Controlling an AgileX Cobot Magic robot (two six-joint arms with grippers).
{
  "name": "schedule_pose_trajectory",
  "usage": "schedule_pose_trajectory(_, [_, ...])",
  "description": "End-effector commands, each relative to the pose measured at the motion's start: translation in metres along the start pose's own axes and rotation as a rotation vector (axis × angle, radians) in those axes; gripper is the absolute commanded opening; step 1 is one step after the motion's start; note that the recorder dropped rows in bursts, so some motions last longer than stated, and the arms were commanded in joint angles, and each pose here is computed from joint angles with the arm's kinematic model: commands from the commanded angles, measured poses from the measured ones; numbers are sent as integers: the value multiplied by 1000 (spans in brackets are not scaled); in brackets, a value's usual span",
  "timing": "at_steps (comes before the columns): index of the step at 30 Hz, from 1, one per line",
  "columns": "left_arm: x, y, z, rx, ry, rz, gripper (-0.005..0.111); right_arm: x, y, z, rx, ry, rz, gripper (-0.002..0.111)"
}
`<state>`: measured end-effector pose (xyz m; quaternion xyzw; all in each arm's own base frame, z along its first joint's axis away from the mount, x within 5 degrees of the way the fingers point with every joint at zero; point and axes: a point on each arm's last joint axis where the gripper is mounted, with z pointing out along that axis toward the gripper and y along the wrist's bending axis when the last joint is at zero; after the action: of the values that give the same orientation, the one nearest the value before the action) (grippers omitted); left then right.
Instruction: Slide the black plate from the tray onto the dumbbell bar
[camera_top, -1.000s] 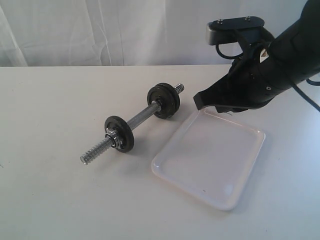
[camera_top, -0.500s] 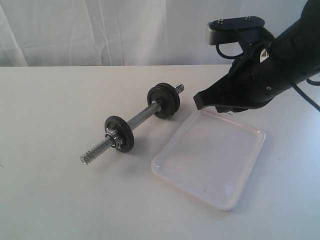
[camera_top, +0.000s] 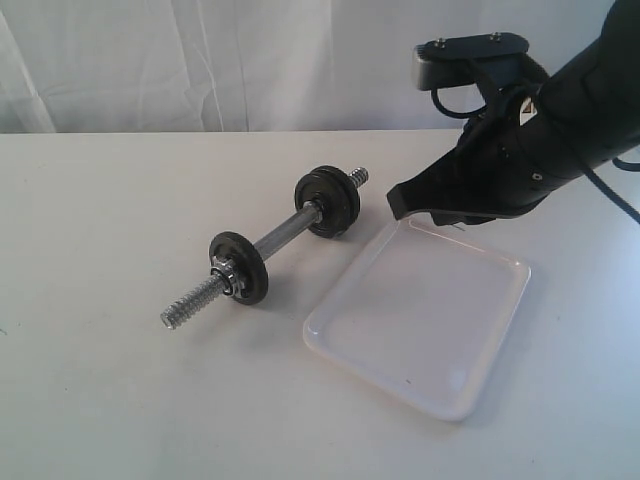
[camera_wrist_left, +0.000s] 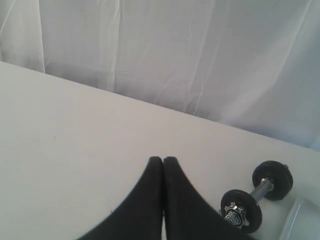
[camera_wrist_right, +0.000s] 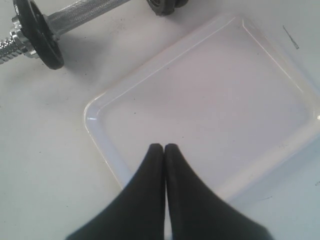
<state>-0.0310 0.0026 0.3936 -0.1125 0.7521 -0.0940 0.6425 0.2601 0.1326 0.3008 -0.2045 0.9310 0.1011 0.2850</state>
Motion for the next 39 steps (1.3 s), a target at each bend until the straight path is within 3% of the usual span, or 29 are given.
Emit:
schedule_pose_trajectory(1, [4, 1, -12, 4, -45, -8, 0, 0, -2, -2, 9, -14, 2, 0])
schedule_pose_trajectory(6, [6, 2, -5, 7, -51, -7, 0, 0, -2, -2, 9, -16, 2, 0])
schedule_pose_trajectory(11, [24, 7, 16, 1, -26, -5, 0, 0, -2, -2, 9, -14, 2, 0])
schedule_pose_trajectory(24, [125, 37, 72, -71, 208, -6, 0, 0, -2, -3, 8, -16, 2, 0])
schedule_pose_trajectory(28, [142, 42, 89, -49, 178, 104, 0, 0, -2, -3, 8, -16, 2, 0])
schedule_pose_trajectory(33, [173, 51, 100, -54, 271, 225, 0, 0, -2, -3, 8, -16, 2, 0])
schedule_pose_trajectory(39, [214, 59, 112, -37, 367, 173, 0, 0, -2, -3, 8, -16, 2, 0])
